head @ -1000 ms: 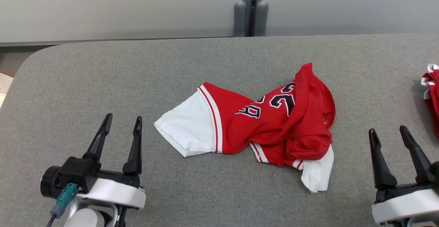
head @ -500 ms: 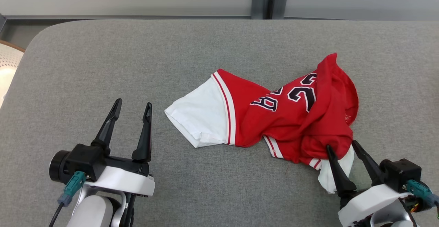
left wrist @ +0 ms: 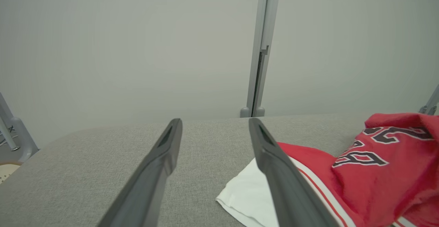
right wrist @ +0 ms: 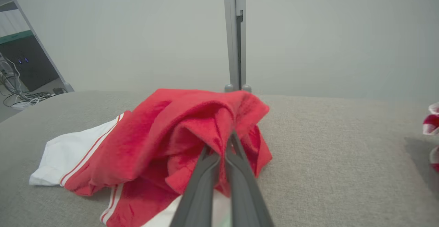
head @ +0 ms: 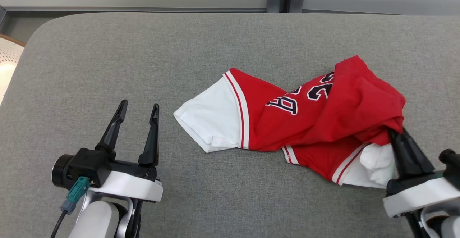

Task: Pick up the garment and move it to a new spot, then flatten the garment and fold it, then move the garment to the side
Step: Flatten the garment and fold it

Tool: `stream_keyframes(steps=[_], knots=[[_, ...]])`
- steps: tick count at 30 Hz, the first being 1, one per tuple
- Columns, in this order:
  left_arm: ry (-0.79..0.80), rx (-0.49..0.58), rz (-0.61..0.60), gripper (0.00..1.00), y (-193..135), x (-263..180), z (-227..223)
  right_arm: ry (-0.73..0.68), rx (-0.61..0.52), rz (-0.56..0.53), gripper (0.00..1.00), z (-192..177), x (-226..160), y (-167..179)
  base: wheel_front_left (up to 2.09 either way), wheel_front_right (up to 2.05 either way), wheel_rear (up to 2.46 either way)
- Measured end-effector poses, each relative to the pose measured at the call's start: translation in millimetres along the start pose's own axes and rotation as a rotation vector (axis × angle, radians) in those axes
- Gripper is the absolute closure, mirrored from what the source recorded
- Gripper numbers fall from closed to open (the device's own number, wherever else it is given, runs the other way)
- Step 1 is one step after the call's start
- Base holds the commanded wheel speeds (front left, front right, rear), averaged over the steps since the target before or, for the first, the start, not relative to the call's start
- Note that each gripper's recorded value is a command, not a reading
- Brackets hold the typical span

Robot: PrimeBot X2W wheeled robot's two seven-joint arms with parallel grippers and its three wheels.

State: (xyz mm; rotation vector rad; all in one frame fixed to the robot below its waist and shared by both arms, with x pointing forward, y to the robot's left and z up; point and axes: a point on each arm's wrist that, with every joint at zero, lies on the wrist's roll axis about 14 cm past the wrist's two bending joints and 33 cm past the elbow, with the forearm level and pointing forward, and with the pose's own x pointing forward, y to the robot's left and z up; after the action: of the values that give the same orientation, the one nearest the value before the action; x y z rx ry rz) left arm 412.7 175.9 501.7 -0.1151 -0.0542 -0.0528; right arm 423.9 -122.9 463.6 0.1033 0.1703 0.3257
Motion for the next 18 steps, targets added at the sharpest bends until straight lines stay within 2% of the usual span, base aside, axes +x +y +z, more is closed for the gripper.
stream_keyframes(steps=[5,8,14,15,16,17,18], knots=[[-0.004,-0.002,-0.008,0.00,-3,1,1,-0.055,-0.082,-0.061,1.00,31,-4,-28,0.00,0.00,0.00],[-0.004,-0.003,-0.008,0.00,-3,2,1,-0.036,-0.106,-0.094,1.00,33,-7,-42,0.00,0.00,0.00],[-0.005,-0.005,-0.005,0.00,-3,2,0,0.212,-0.065,-0.091,0.99,-41,-27,-40,0.00,0.00,0.00],[-0.006,-0.006,-0.005,0.00,-3,3,1,0.238,-0.054,-0.089,0.89,-50,-30,-38,0.00,0.00,0.00],[-0.006,-0.007,-0.005,0.00,-3,3,0,0.263,-0.042,-0.087,0.62,-60,-34,-35,0.00,0.00,0.00],[-0.006,-0.009,-0.005,0.00,-4,3,0,0.281,-0.030,-0.087,0.52,-68,-37,-33,0.00,0.00,0.00],[-0.006,-0.010,-0.007,0.00,-4,3,0,0.295,-0.022,-0.084,0.20,-74,-39,-30,0.00,0.00,0.00]])
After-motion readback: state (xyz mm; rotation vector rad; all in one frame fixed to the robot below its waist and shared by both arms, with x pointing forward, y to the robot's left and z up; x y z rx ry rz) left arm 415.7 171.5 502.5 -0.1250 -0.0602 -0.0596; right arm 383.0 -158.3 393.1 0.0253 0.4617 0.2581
